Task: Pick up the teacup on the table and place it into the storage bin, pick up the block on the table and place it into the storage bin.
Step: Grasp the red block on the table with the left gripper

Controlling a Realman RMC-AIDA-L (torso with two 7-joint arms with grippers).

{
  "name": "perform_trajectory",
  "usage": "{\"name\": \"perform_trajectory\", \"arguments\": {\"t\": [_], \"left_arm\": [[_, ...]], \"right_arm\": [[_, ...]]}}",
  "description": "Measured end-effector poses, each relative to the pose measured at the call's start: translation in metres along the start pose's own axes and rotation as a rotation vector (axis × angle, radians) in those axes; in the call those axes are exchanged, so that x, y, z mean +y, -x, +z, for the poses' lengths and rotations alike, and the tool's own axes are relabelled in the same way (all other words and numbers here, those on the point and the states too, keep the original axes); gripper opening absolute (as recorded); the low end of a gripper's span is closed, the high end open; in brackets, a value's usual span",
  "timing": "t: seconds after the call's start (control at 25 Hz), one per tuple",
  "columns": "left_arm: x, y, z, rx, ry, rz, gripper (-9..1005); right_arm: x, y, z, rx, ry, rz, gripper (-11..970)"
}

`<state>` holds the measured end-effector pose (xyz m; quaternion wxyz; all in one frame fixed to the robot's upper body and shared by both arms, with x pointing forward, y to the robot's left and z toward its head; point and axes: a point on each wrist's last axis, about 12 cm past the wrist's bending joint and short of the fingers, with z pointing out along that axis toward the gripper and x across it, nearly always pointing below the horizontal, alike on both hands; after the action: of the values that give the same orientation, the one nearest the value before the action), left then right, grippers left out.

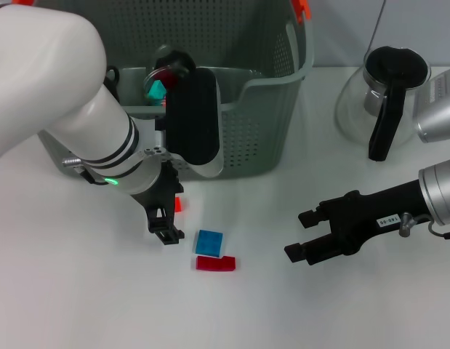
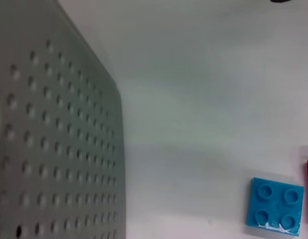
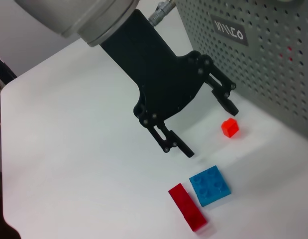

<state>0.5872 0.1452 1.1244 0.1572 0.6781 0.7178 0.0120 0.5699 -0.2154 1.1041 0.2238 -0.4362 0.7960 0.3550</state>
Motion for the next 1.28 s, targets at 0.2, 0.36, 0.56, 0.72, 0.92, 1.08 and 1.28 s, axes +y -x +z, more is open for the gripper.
{"name": "perform_trajectory", "arguments": {"t": [0.2,0.36,0.56,0.72,0.92,1.08,1.28], "left_arm": [[0.002,0.002,0.002,0.004,0.009,0.018,708],[0.006,0.001,0.006,0.032,0.034,0.031,634],[0.008,0.002,0.01,0.038,0.042,0.036,541],[0.009,0.002,0.01,0.037,0.048,0.044,505],[0.009,0.002,0.012,0.038,0.05,0.045,507],[0.01,0.002,0.016,0.04,0.048,0.046,506],[0.01,0.004,0.017,0.037,0.049,0.047,505]], "right_arm": [[0.0,0.001,0.001,-0.002,0.0,-0.003,865],[0.0,0.002,0.001,-0.003,-0.002,-0.006,865],[0.0,0.002,0.002,-0.005,-0.004,-0.006,865],[0.0,0.001,0.002,-0.006,-0.007,-0.005,865],[0.0,0.001,0.002,-0.007,-0.008,-0.006,865],[0.0,0.001,0.002,-0.007,-0.009,-0.005,865],[0.0,0.001,0.003,-0.007,-0.009,-0.005,865]]}}
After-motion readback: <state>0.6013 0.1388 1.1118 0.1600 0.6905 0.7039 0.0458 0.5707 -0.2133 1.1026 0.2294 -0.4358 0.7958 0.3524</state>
